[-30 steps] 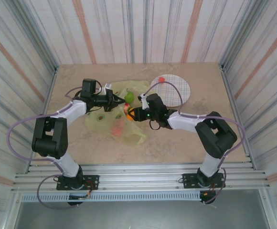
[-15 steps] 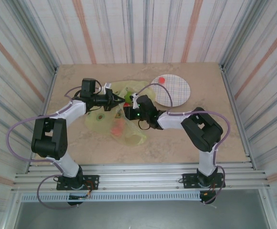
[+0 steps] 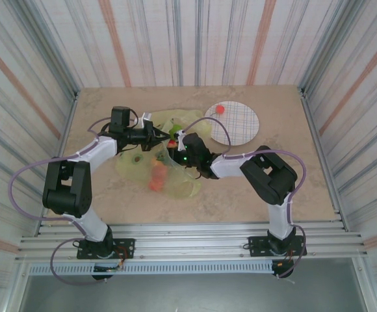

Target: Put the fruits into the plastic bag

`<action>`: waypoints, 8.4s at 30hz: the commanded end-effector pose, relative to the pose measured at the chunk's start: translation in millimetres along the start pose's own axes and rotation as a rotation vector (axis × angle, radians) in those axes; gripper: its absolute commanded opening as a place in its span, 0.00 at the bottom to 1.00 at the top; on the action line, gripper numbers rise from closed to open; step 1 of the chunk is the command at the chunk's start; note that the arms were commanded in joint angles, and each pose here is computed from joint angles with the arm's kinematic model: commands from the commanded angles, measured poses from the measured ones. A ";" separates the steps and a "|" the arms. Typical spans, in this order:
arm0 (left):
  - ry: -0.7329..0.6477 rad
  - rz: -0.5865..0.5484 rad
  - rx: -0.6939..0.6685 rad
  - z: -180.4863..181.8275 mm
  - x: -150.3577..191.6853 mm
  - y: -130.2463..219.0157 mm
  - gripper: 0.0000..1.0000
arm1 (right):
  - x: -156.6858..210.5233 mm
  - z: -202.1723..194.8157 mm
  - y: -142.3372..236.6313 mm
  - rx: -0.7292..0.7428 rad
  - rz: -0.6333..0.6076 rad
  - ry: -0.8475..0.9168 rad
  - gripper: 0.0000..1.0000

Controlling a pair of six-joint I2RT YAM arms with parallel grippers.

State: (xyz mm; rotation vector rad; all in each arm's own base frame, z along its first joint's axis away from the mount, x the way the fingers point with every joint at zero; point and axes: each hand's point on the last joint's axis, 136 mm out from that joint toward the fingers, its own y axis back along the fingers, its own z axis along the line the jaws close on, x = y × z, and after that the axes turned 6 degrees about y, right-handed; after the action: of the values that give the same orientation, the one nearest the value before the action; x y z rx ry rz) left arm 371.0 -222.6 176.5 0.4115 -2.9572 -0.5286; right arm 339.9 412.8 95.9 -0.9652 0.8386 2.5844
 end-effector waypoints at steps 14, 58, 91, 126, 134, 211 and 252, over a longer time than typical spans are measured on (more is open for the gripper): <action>-0.012 0.008 0.029 -9.5 4.7 7.7 0.00 | -36.9 -21.4 51.6 0.097 -0.094 0.041 0.81; -0.007 0.007 0.028 -7.8 4.3 7.0 0.00 | 8.5 -127.8 87.2 0.400 -0.002 -0.143 0.67; -0.052 -0.158 0.084 -31.0 -26.9 62.9 0.00 | -93.3 -44.5 132.7 0.256 -0.187 0.000 0.00; -0.162 -0.257 0.117 -58.5 -29.5 91.8 0.00 | -132.3 -5.9 137.4 0.120 -0.245 -0.056 0.00; -0.149 -0.263 0.116 -56.0 -31.6 92.9 0.00 | -153.0 24.9 141.2 0.036 -0.272 -0.050 0.00; -0.079 -0.205 0.039 -24.4 -28.9 62.8 0.00 | -182.1 -258.8 158.9 0.582 -0.154 -0.210 0.73; -0.046 -0.209 0.054 -19.4 -34.7 65.2 0.00 | -189.6 -323.3 42.7 0.583 -0.011 -0.251 0.58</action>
State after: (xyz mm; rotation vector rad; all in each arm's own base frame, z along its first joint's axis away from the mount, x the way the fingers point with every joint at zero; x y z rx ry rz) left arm 388.9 -162.5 213.1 0.7312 -2.9883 -0.5074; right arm 634.6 172.4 50.3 -0.5057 1.3815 2.1375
